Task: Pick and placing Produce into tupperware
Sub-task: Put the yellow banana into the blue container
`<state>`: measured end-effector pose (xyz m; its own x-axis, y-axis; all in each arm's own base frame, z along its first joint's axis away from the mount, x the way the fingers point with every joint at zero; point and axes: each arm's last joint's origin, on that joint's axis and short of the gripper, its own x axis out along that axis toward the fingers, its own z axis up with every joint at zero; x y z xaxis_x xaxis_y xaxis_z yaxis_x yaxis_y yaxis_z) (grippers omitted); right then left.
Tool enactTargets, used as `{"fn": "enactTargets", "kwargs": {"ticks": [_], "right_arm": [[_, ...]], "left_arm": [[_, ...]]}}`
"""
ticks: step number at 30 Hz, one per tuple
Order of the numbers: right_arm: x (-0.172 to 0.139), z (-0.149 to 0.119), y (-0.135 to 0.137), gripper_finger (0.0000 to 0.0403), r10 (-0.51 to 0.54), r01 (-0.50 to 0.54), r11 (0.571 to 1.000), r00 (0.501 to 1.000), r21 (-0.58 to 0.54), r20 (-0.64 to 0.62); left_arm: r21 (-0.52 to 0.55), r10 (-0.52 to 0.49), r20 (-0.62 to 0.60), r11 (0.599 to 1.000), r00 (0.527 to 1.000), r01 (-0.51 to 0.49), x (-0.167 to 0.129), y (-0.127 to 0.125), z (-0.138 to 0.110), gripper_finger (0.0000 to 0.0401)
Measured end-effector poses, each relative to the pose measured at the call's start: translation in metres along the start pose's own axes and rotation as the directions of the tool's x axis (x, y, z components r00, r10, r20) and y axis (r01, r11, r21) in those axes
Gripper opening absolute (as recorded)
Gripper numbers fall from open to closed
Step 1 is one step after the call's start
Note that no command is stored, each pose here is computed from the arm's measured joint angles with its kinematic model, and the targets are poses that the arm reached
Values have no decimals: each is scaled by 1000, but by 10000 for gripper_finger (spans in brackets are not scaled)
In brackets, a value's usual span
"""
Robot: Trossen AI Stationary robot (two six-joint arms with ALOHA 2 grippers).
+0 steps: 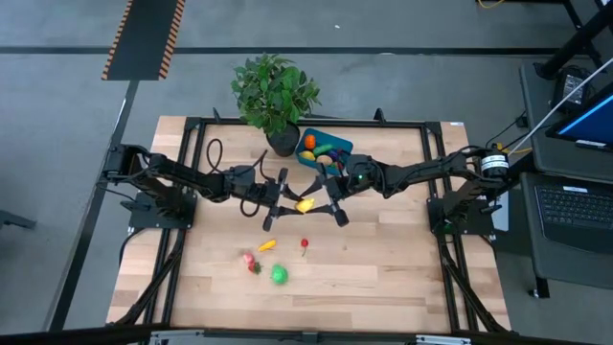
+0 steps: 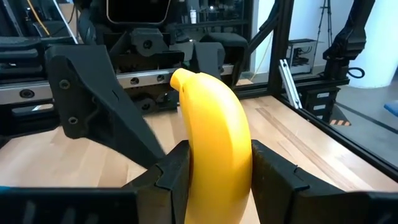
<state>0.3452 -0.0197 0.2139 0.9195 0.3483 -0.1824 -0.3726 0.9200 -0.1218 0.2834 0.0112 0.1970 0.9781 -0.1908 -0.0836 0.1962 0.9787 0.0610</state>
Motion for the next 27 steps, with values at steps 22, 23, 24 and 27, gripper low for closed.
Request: {"fn": "enactTargets", "kwargs": {"ticks": [22,23,24,27], "right_arm": [[0,2,-1,320,-28,26,993,999,116,20],[0,2,-1,320,-29,26,993,999,116,20],[0,2,-1,320,-30,28,994,999,109,20],[0,3,-1,320,-33,31,997,999,65,31]], "left_arm": [[-2,14,-3,1000,1000,-14,0,2,0,129],[-2,14,-3,1000,1000,-14,0,2,0,130],[-2,14,-3,1000,1000,-14,0,2,0,130],[-2,13,-4,1000,1000,-13,0,2,0,130]]}}
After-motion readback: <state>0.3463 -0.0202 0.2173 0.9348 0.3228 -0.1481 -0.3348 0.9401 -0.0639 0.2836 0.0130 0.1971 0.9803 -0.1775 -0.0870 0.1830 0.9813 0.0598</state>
